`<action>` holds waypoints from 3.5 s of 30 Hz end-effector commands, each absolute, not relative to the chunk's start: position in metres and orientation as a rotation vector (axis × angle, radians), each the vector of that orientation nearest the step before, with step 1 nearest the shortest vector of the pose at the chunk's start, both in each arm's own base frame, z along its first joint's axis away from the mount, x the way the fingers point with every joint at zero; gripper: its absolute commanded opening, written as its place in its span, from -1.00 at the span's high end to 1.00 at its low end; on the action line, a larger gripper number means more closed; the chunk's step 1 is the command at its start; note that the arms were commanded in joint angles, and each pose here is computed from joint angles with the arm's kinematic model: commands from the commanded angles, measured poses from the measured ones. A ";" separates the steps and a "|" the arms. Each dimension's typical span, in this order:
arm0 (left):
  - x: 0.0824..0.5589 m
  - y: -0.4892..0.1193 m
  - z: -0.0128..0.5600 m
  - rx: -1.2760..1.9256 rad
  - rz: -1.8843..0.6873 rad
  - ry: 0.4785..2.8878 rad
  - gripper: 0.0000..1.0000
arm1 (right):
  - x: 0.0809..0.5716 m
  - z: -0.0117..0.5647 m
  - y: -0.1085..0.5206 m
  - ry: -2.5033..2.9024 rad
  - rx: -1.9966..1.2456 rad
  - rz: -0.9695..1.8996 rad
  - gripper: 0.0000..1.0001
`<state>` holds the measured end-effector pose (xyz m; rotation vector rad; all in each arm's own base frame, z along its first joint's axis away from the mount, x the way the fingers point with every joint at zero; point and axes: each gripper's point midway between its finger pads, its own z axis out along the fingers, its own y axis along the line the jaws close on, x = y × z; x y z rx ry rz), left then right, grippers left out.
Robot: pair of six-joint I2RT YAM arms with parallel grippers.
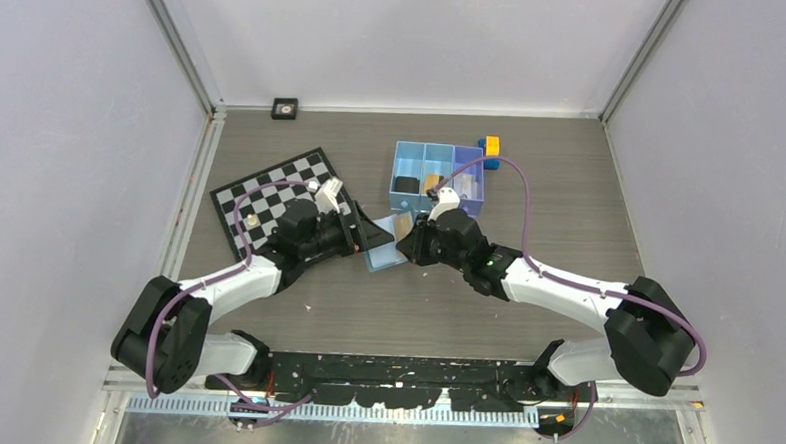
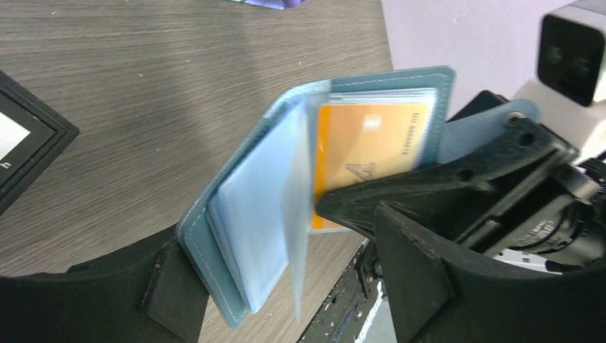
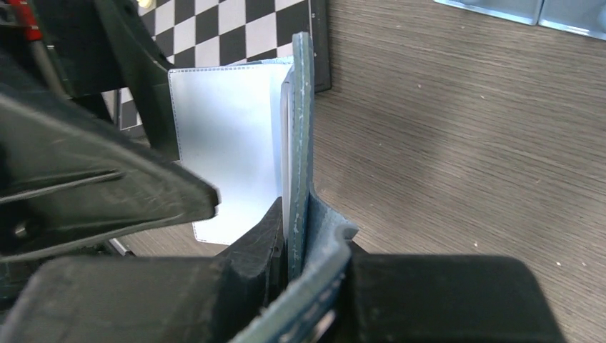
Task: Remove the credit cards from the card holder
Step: Remove the credit card from the card holder.
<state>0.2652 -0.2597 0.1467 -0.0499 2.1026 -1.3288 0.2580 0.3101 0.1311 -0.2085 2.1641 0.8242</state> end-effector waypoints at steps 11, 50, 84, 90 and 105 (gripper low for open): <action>0.273 -0.259 0.183 -0.023 -1.411 1.948 0.17 | 0.255 0.184 0.327 1.956 -0.178 1.237 0.99; 0.272 -0.249 0.185 -0.014 -1.319 1.967 1.00 | 0.276 0.189 0.291 1.884 -0.002 1.429 0.79; 0.263 -0.271 0.194 0.082 -1.457 1.944 0.31 | 0.276 0.194 0.292 1.871 0.034 1.493 0.99; 0.263 -0.277 0.191 0.080 -1.509 1.958 0.29 | 0.273 0.200 0.295 1.847 0.019 1.542 0.99; 0.258 -0.284 0.207 0.100 -1.670 1.872 0.37 | 0.272 0.195 0.303 1.864 0.013 1.598 0.99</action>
